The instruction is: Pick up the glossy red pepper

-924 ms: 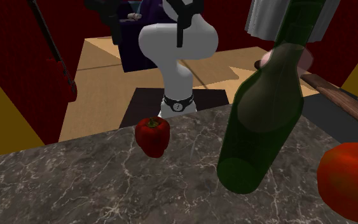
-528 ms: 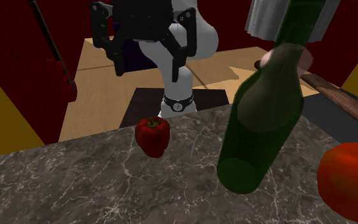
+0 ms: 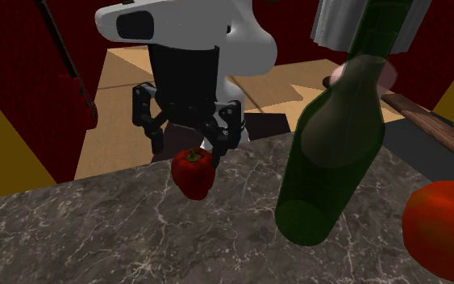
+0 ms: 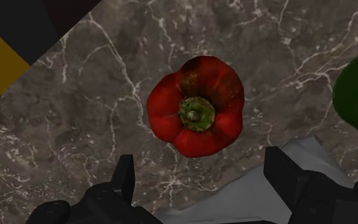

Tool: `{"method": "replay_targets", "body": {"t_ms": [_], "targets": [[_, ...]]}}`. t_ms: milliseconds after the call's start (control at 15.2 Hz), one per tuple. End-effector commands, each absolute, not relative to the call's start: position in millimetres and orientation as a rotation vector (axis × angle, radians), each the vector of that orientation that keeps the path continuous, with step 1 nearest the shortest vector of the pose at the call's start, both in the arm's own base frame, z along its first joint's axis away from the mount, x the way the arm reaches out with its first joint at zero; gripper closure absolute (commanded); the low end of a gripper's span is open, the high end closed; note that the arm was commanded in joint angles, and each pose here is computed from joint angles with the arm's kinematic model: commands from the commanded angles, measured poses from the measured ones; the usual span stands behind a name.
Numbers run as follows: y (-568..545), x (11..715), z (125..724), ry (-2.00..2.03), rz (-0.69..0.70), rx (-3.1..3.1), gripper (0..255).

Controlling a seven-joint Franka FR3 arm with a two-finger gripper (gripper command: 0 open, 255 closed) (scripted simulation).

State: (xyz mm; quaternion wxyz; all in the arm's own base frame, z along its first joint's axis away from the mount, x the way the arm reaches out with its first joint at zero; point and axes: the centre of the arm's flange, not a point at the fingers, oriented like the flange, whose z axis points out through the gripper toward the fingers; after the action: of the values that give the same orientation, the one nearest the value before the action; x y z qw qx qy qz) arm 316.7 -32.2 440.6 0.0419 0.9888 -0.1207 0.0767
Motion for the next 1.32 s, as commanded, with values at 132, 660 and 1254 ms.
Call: {"method": "replay_targets", "body": {"t_ms": [132,660,1254], "targets": [[-33.0,317.2,417.6,-0.381,0.246,3.022,0],[-32.9,317.5,398.3,-0.381,0.246,3.022,255],[-33.0,317.2,409.2,-0.381,0.246,3.022,255]]}}
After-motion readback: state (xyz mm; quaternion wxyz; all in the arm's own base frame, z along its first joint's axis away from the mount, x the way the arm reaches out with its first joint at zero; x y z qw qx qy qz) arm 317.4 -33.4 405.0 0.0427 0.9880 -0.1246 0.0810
